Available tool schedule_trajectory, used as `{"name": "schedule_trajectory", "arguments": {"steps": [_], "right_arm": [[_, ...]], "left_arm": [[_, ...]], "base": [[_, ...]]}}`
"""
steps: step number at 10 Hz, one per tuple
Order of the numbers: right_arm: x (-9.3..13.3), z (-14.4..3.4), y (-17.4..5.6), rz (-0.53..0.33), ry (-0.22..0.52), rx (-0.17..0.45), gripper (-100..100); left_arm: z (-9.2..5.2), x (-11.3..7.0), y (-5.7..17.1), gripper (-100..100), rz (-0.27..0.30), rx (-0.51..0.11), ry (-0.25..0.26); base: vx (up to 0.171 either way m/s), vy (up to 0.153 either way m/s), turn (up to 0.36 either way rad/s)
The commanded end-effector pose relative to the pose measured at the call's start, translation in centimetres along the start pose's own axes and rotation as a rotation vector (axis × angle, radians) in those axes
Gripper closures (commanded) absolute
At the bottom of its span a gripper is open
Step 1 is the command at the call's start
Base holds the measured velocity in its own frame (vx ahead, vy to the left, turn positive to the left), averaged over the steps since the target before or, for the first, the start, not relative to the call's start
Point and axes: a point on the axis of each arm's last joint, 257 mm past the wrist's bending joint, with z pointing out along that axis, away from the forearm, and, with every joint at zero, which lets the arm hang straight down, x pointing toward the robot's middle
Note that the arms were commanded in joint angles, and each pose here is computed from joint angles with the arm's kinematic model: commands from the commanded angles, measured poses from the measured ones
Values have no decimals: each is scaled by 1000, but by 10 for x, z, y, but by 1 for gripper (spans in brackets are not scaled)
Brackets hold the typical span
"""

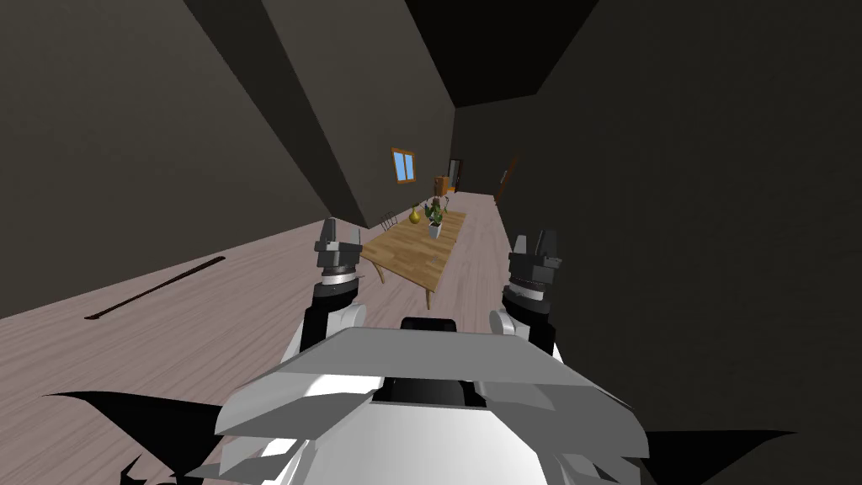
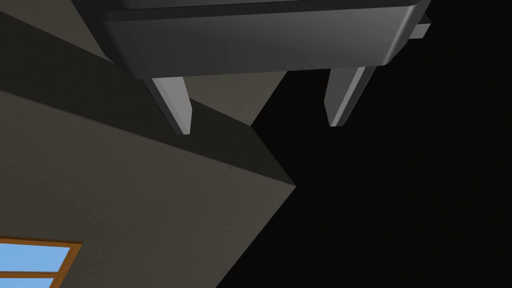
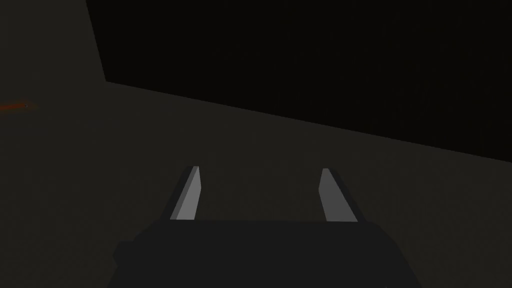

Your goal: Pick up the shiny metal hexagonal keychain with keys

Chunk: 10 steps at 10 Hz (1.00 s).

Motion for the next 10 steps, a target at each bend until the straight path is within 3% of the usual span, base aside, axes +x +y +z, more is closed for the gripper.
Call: {"name": "schedule_trajectory", "arguments": {"steps": [1, 5, 10], "right_arm": [[3, -2, -5, -16, 31, 12, -100], [5, -12, -34, -94, 122, 91, -100], [-18, -42, -99, -250, 201, 279, -100]], "left_arm": [[0, 0, 0, 0, 0, 0, 0], [0, 0, 0, 0, 0, 0, 0], [0, 0, 0, 0, 0, 0, 0]], "base": [[-2, 15, 57], [-16, 51, 116], [-9, 97, 216]]}}
